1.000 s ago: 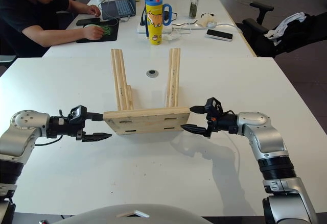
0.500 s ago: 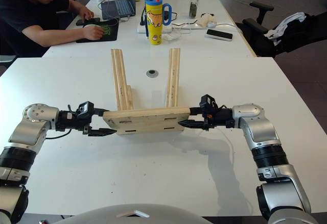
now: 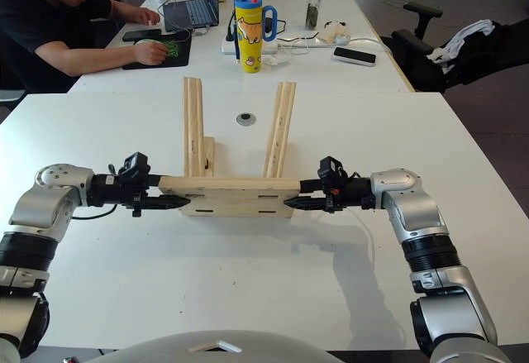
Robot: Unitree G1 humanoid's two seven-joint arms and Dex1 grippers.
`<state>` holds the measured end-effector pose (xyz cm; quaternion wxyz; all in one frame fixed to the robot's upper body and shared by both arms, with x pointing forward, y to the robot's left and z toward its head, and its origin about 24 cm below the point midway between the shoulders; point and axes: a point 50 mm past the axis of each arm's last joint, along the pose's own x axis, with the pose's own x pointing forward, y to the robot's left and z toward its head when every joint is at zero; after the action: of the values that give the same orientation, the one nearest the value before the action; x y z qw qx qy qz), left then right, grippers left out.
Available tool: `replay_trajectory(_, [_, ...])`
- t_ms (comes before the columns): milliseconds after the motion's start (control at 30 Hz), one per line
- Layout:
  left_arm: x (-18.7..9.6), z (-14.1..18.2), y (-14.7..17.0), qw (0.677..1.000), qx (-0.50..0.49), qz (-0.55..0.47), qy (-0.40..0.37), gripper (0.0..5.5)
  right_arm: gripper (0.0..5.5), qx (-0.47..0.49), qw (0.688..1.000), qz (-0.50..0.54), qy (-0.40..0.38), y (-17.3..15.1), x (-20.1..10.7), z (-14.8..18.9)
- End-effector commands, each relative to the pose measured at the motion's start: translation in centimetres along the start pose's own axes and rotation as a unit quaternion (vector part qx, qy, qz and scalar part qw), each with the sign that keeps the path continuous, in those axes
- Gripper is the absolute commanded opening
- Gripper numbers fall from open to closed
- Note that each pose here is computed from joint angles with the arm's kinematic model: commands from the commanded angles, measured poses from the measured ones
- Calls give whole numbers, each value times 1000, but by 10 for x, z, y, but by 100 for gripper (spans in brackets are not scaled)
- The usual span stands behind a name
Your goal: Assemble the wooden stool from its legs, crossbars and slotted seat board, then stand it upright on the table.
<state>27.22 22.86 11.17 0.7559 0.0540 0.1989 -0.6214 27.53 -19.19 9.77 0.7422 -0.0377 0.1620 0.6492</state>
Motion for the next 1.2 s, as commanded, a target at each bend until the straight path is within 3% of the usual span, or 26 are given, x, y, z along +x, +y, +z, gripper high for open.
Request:
replay_trajectory(33, [-7, 6, -15, 998, -39, -45, -2, 191, 157, 26, 999, 31, -28, 10, -2, 15])
replay_trajectory(267, [-22, 8, -23, 994, -89, -59, 4, 177, 157, 70, 995, 51, -53, 16, -8, 32])
replay_trajectory(533, [-33, 70, -44, 959, -224, -169, -44, 169, 152, 176, 972, 149, -45, 40, -30, 93])
replay_trajectory(700, [-43, 110, -57, 918, -312, -237, -58, 164, 145, 305, 926, 222, -32, 52, -49, 122])
replay_trajectory(867, [-48, 127, -45, 905, -353, -230, -57, 138, 135, 384, 883, 270, -24, 52, -60, 146])
replay_trajectory(1133, [-33, 89, -25, 863, -457, -208, -51, 132, 135, 520, 826, 219, -9, 35, -54, 89])
replay_trajectory(1200, [-33, 84, -20, 856, -472, -201, -65, 177, 135, 535, 820, 203, -17, 31, -55, 78])
